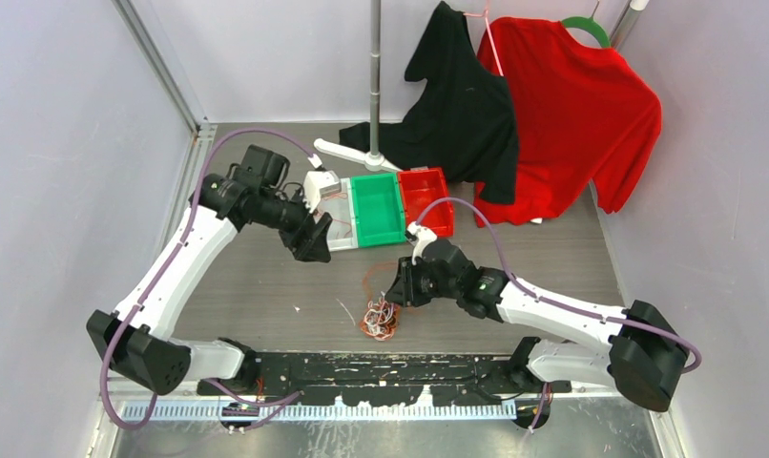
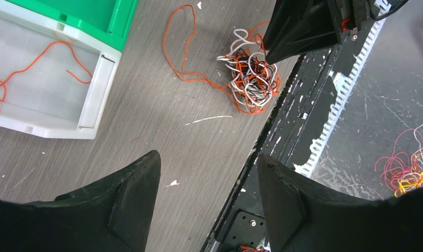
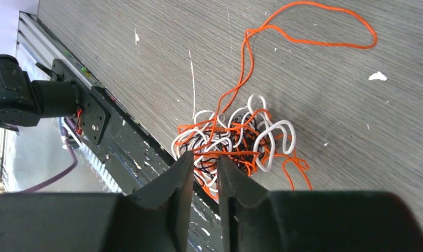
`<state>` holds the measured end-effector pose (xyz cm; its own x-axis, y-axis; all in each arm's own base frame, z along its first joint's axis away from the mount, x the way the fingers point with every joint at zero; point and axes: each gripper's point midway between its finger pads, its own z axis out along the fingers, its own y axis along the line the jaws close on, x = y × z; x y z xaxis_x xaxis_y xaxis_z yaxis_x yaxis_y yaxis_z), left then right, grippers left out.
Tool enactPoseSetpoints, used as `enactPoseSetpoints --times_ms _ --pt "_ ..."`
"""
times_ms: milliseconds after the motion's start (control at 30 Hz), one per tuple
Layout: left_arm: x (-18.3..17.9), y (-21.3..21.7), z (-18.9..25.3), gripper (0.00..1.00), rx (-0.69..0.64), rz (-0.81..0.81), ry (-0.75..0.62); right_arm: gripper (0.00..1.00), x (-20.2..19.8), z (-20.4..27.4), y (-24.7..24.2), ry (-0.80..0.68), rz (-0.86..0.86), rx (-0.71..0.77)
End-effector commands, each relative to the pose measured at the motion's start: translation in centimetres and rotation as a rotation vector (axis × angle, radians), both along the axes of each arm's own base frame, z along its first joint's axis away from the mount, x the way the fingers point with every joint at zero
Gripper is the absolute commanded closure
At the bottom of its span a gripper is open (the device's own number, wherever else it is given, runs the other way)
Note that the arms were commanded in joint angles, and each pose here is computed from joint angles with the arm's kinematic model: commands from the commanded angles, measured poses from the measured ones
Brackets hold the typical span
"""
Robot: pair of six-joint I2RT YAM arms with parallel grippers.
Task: Untangle the cables
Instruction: Place the cable in the bin.
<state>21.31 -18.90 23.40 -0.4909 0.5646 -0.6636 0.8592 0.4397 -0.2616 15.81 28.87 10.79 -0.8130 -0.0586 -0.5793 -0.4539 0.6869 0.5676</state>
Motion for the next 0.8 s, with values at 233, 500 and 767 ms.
enactPoseSetpoints --times_ms 233,500,767 --pt "-2.7 -0.4 0.9 0.35 -0.052 -0.011 0.032 0.99 2.2 4.7 1.8 -0.132 -0.073 0.135" --pt "-4.3 -1.7 1.2 0.37 -0.119 -0.006 0.099 0.99 2.9 6.6 3.8 -0.135 -0.085 0.224" --pt "-3.7 -3.7 -3.2 0.35 -0.024 -0.031 0.098 0.84 4.0 7.8 0.3 -0.201 -0.210 0.136"
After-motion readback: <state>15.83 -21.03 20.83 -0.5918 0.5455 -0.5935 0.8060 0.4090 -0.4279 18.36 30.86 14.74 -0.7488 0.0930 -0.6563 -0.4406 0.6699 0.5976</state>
